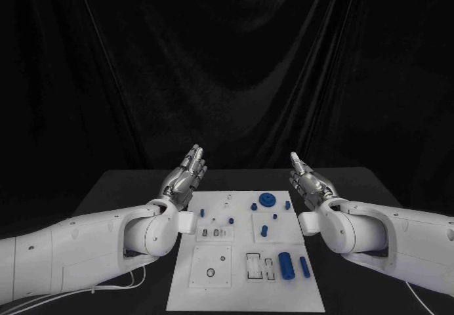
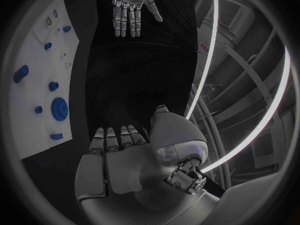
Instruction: Assemble the parts on the task board
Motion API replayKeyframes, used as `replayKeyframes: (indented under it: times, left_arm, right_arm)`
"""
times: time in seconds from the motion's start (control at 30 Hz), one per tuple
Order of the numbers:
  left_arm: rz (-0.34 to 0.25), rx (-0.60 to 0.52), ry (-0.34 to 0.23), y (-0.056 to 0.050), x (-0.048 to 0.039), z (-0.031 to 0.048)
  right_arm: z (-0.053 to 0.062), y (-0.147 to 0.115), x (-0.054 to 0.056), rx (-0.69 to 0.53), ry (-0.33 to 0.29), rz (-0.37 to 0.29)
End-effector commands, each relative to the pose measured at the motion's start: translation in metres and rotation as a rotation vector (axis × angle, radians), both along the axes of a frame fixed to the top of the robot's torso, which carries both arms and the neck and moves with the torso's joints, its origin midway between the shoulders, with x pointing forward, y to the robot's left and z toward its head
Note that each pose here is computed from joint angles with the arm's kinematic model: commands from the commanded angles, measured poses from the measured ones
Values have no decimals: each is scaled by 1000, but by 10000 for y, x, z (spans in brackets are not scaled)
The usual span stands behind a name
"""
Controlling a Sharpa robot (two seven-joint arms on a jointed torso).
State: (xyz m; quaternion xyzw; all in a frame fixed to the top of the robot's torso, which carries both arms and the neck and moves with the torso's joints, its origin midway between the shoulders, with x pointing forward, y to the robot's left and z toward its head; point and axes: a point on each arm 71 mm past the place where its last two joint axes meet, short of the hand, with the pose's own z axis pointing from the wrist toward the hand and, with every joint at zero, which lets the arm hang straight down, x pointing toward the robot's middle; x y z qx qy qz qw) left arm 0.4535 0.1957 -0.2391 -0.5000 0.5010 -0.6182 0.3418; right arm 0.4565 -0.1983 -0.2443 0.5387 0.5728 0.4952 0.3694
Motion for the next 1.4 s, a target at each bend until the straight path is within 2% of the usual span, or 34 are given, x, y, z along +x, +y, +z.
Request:
replayKeyframes:
  times: [0.03,0.2,0.37,0.53,0.67,0.73,0.87,0.93,1.07,1.27,1.4]
  left_arm:
    - [48,-7,-63,31,22,55]
    - [82,16,-76,77,39,55]
    - [134,62,-96,142,51,60]
    - [197,186,-174,234,59,97]
    - [201,239,-242,302,58,135]
    - [169,234,-293,350,48,168]
    - [111,220,-364,406,8,222]
    - [98,219,-384,424,-8,243]
    - [77,215,-423,492,-48,316]
    - [69,242,-464,616,-97,390]
    - [57,266,-496,660,-122,443]
  right_arm:
    - [7,23,8,5,0,49]
    - [15,22,16,-10,-18,82]
    - [39,1,41,-62,-76,136]
    - [109,-43,97,-176,-174,208]
    - [224,-59,159,-278,-255,277]
    - [353,-56,219,-382,-324,351]
    - [541,-54,293,-568,-410,450]
    - [605,-63,310,-647,-440,480]
    - [821,-63,372,-898,-523,553]
    - [998,-9,434,-1198,-586,613]
    - [1050,30,460,-1338,-601,638]
